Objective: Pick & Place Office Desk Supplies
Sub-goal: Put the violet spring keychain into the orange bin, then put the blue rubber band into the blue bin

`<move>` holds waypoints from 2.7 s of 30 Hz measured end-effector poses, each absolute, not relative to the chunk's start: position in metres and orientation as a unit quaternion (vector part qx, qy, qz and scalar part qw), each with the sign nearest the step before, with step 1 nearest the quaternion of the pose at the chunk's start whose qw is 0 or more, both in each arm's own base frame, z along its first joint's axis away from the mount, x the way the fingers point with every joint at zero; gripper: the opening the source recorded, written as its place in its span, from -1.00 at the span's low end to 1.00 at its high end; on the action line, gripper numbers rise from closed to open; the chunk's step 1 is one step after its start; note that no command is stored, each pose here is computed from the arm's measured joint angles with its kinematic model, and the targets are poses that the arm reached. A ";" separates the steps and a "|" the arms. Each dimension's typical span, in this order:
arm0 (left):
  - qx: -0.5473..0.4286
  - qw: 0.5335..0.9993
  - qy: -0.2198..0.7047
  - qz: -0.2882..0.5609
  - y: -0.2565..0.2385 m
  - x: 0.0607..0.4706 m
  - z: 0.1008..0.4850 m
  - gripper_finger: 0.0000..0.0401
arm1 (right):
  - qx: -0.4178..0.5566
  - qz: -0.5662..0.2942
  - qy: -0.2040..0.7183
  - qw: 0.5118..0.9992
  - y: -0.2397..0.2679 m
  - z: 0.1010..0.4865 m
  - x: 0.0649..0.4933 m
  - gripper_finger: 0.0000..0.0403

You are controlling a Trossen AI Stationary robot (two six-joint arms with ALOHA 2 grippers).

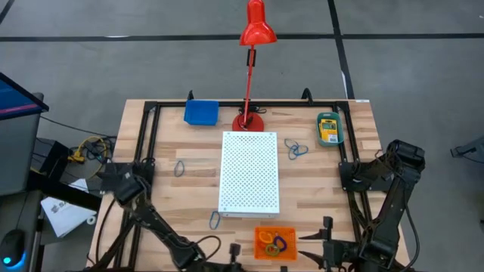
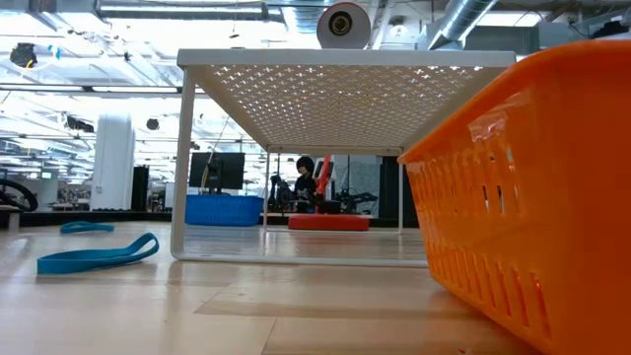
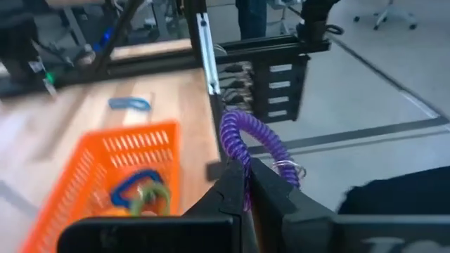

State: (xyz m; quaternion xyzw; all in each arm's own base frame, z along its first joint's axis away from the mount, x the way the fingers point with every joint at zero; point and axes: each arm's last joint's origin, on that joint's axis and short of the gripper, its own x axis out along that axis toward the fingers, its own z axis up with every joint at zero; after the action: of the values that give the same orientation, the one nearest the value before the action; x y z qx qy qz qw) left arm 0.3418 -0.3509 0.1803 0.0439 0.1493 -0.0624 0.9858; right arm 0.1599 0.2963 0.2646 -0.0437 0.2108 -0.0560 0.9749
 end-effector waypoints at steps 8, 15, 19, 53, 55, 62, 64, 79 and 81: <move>0.126 0.980 0.150 -0.036 -0.338 0.372 0.171 -1.00 | -0.047 -0.056 0.211 0.975 0.296 0.265 0.160 -0.15; 0.213 0.962 0.168 -0.011 -0.321 0.384 0.168 -1.00 | -0.047 -0.056 0.211 0.975 0.296 0.265 0.160 -0.15; 0.269 0.945 0.184 0.007 -0.311 0.389 0.165 -1.00 | -0.046 -0.059 0.211 0.975 0.295 0.265 0.162 -0.15; 0.297 0.917 0.259 0.058 -0.291 0.339 0.236 -0.27 | -0.041 -0.060 0.210 0.975 0.295 0.265 0.163 -0.15; 0.267 0.918 0.283 0.068 -0.284 0.321 0.250 -0.30 | -0.041 -0.061 0.209 0.975 0.295 0.265 0.163 -0.15; 0.116 0.923 0.342 0.134 -0.258 0.249 0.293 -0.32 | -0.041 -0.066 0.208 0.975 0.294 0.265 0.165 -0.15; 0.058 0.918 0.364 0.144 -0.251 0.228 0.297 -0.32 | -0.041 -0.069 0.206 0.975 0.293 0.265 0.166 -0.15; -0.236 0.830 0.481 0.153 -0.215 0.111 0.229 -0.33 | -0.040 -0.072 0.207 0.975 0.292 0.265 0.168 -0.15; -0.245 0.842 0.466 0.112 -0.219 0.112 0.208 -0.33 | -0.040 -0.073 0.207 0.975 0.292 0.265 0.168 -0.15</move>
State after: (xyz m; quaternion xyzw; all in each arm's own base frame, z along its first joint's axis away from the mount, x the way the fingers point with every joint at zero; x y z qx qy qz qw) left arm 0.1116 -0.2191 0.2085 -0.2451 0.4664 0.1123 0.8425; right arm 0.1684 0.2917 0.2650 -0.0397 0.2067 -0.0728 0.9749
